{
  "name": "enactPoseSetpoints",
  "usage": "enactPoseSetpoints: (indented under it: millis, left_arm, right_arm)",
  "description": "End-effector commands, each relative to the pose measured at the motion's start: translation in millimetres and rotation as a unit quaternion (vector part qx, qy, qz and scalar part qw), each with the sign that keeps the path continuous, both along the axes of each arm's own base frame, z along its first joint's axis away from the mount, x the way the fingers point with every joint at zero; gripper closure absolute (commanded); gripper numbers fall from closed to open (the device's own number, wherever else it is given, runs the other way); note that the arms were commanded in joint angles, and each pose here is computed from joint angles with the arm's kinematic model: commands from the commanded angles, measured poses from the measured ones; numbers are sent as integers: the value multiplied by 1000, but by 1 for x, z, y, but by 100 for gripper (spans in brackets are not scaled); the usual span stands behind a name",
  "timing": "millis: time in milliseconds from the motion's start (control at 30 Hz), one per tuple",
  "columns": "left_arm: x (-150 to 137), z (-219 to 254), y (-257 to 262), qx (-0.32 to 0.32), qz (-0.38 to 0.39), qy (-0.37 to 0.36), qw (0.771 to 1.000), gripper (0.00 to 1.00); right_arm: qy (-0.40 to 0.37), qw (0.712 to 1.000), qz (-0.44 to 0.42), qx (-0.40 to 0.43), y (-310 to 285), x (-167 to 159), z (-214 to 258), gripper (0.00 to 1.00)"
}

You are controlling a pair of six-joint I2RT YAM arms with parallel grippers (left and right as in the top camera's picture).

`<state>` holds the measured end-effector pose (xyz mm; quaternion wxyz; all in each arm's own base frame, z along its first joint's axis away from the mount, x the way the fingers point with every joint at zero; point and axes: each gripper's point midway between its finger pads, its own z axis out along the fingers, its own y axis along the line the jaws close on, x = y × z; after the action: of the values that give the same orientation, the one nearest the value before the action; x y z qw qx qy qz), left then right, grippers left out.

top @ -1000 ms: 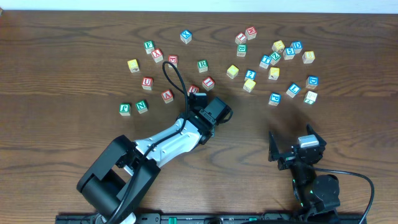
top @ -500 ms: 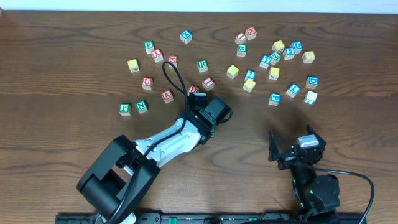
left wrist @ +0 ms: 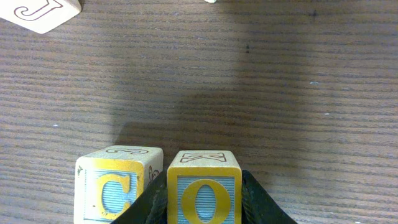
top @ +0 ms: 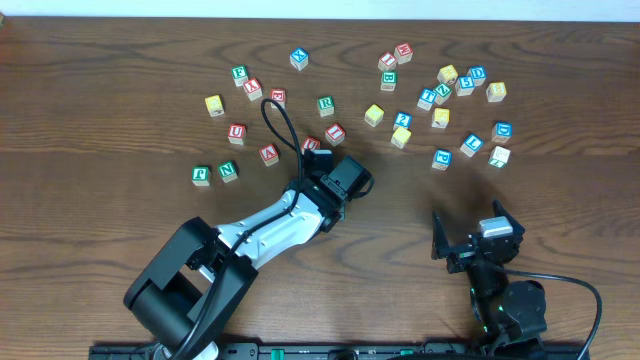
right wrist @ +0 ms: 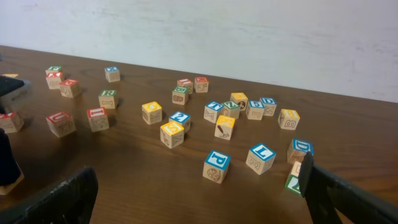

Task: Spell out CORL
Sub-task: 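Open the left gripper and lift it off the O block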

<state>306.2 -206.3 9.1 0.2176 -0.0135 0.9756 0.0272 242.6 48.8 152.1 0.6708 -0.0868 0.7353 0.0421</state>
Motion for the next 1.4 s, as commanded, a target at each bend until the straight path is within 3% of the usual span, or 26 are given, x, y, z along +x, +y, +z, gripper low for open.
enactPoseSetpoints:
  millis: [0, 133, 667, 833, 1367]
  left_arm:
    - [-16, -21, 6, 12, -1, 42, 999, 71]
    - [-15, -21, 6, 12, -1, 42, 999, 64]
    - [-13, -20, 4, 9, -2, 35, 999, 63]
    - [-11, -17, 4, 9, -2, 31, 999, 53]
    - [-8, -5, 1, -1, -5, 17, 1000, 53]
  right_arm:
    - [-1, 1000, -3, -6, -2, 0, 0, 1]
    - [-1, 1000, -3, -6, -2, 0, 0, 1]
    - [-1, 1000, -3, -6, -2, 0, 0, 1]
    - [-1, 1000, -3, -6, -2, 0, 0, 1]
    - [-1, 1000, -3, -6, -2, 0, 0, 1]
